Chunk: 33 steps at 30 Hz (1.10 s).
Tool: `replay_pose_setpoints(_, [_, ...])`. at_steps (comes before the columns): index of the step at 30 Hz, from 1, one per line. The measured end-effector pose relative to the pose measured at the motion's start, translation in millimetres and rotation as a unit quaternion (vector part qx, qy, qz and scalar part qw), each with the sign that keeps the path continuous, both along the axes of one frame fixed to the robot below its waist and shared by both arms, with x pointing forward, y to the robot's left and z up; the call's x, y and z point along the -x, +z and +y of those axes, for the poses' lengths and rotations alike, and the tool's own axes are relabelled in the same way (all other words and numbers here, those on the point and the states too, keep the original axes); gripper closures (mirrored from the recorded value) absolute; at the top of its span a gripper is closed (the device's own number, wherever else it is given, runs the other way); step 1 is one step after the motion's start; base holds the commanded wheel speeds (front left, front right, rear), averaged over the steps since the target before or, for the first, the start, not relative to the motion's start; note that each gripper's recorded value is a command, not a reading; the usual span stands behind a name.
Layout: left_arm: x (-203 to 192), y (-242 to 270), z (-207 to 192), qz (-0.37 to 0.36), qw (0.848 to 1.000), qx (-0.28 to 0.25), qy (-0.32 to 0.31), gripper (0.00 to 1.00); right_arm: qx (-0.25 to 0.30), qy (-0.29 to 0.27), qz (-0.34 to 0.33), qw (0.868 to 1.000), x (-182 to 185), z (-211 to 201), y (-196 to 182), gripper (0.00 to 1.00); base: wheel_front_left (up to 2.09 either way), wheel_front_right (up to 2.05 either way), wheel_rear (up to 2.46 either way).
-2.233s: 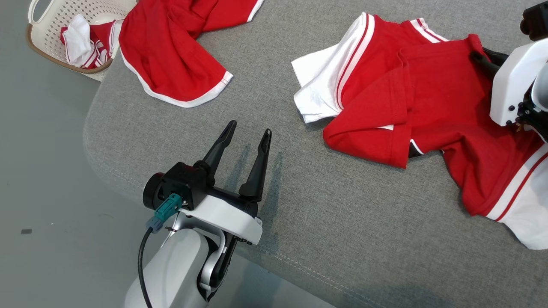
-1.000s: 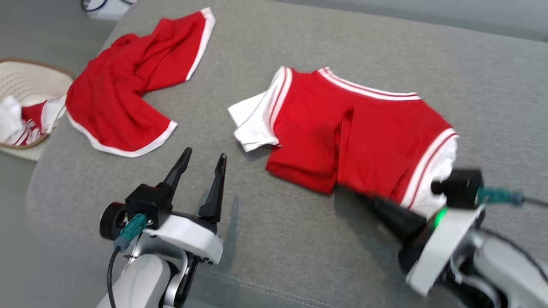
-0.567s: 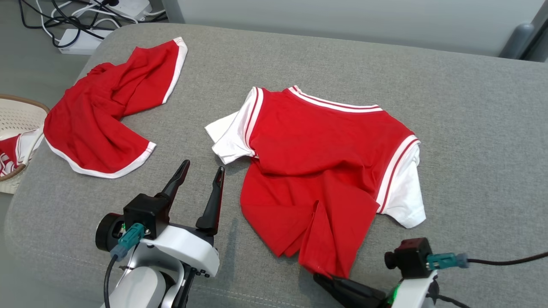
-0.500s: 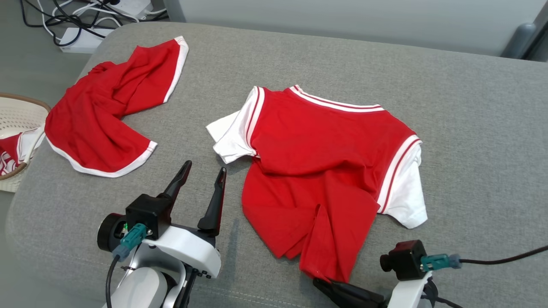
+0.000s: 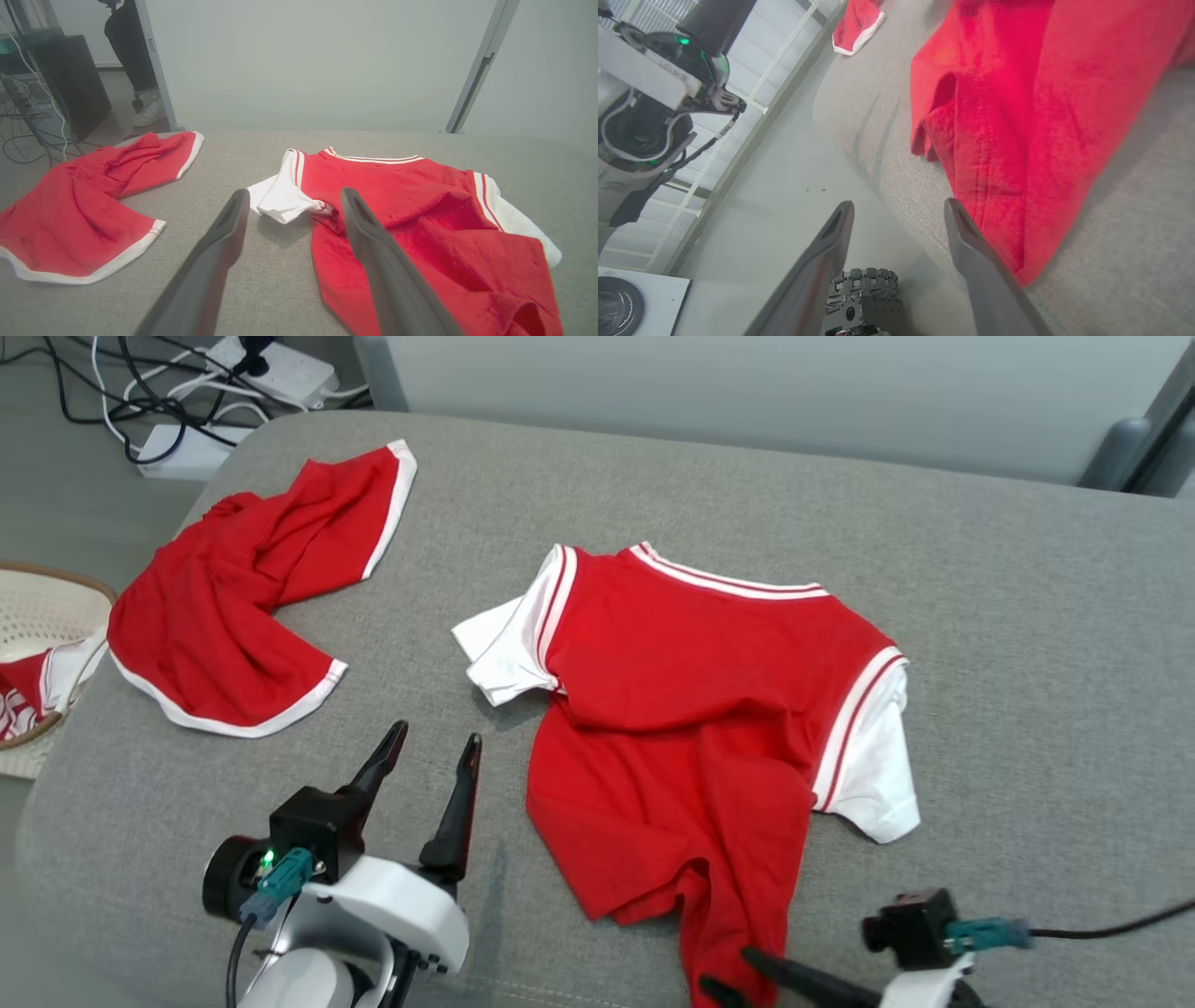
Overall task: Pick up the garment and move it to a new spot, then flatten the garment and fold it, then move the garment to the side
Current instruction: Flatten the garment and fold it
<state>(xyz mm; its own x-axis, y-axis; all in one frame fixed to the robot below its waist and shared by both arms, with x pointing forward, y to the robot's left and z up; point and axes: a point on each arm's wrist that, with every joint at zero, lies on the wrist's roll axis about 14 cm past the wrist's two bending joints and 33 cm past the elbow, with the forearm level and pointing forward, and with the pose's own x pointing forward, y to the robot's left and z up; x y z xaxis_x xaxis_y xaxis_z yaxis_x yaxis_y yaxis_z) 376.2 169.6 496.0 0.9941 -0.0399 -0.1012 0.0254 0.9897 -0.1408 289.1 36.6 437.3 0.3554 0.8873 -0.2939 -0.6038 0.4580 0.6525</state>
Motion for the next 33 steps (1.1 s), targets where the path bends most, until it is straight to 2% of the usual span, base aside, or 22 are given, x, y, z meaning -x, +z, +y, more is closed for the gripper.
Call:
replay_pose_setpoints(2, [2.4, -1.2, 1.6, 0.002, 1.000, -0.003, 0.001, 0.00, -0.011, -0.020, -0.012, 1.000, -6.2, -6.0, 7.1, 0.00, 0.00, 0.00, 0.00])
replay_pose_setpoints(4, [5.3, -1.2, 3.9, 0.004, 1.000, -0.008, 0.002, 0.00, -0.030, -0.074, -0.045, 0.996, -23.7, -24.1, 22.0, 0.00, 0.00, 0.00, 0.00])
replay_pose_setpoints(6, [7.6, 0.3, 5.7, 0.002, 1.000, -0.011, 0.005, 0.00, -0.041, -0.137, -0.094, 0.985, -45.8, -50.7, 37.9, 0.00, 0.00, 0.00, 0.00])
replay_pose_setpoints(9, [10.4, 2.9, 5.2, 0.000, 1.000, -0.015, 0.004, 0.00, -0.018, -0.238, -0.179, 0.954, -78.3, -108.6, 53.4, 0.00, 0.00, 0.00, 0.00])
replay_pose_setpoints(12, [11.1, 7.0, 1.9, -0.005, 1.000, -0.015, 0.000, 0.00, 0.008, -0.313, -0.223, 0.923, -89.2, -153.7, 62.1, 0.00, 0.00, 0.00, 0.00])
replay_pose_setpoints(17, [12.9, 15.0, 0.2, -0.014, 1.000, -0.016, -0.001, 0.00, 0.046, -0.387, -0.280, 0.877, -89.5, -193.9, 74.2, 0.00, 0.00, 0.00, 0.00])
replay_pose_setpoints(20, [16.2, 15.7, 3.7, -0.014, 1.000, -0.012, 0.008, 0.00, 0.074, -0.408, -0.300, 0.859, -84.6, -204.0, 74.2, 0.00, 0.00, 0.00, 0.00])
replay_pose_setpoints(23, [20.9, 13.5, 7.4, -0.010, 1.000, -0.009, 0.017, 0.00, 0.097, -0.415, -0.302, 0.853, -74.2, -203.1, 65.7, 0.00, 0.00, 0.00, 0.00])
replay_pose_setpoints(33, [38.8, 3.5, 10.5, 0.009, 0.999, 0.007, 0.035, 0.00, 0.107, -0.421, -0.268, 0.860, -42.8, -188.6, 41.2, 0.00, 0.00, 0.00, 0.00])
